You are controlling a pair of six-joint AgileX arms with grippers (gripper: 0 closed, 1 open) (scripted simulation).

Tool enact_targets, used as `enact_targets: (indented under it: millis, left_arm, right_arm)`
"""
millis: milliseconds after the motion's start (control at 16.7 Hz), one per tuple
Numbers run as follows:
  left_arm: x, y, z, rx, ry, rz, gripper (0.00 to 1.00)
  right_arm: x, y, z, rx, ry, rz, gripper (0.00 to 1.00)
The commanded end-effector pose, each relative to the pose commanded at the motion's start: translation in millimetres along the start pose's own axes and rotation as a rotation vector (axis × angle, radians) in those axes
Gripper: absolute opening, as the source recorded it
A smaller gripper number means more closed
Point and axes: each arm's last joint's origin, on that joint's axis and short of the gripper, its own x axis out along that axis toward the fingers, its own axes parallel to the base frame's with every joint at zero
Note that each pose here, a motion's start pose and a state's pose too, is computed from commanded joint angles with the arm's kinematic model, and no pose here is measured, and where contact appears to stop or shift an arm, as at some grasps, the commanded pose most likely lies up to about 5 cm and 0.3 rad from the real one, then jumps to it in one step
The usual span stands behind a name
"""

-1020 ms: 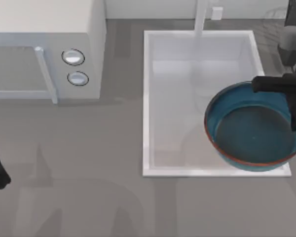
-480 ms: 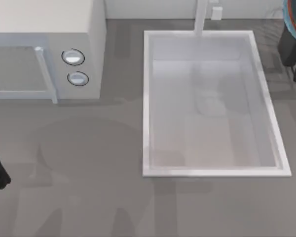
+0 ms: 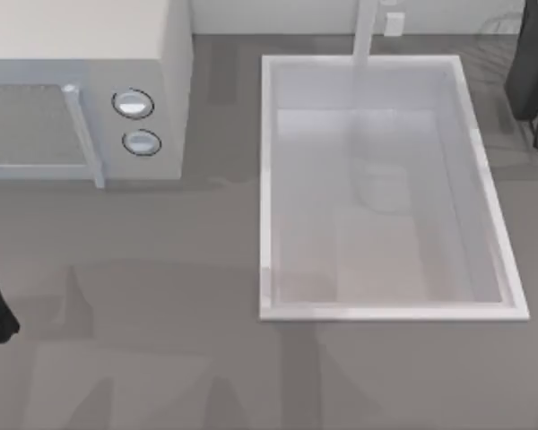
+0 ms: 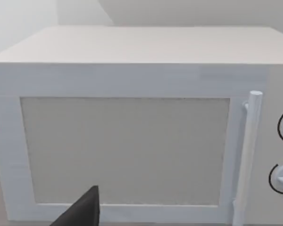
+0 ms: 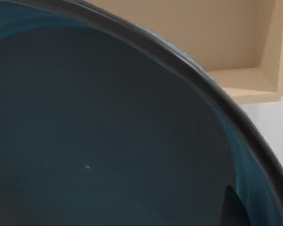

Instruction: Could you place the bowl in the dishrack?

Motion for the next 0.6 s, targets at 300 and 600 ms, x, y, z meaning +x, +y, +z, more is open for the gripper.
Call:
enact_targets:
  millis: [300, 600]
  left_arm:
    - [0, 0, 0, 0.000, 0.000, 0.000, 1.00]
    - [0, 0, 0, 0.000, 0.000, 0.000, 1.00]
  right_arm:
    - [-21, -5, 5, -0.097, -0.089, -0.031, 0.00]
    - [-16, -7, 5, -0.094, -0.087, -0.030, 0.00]
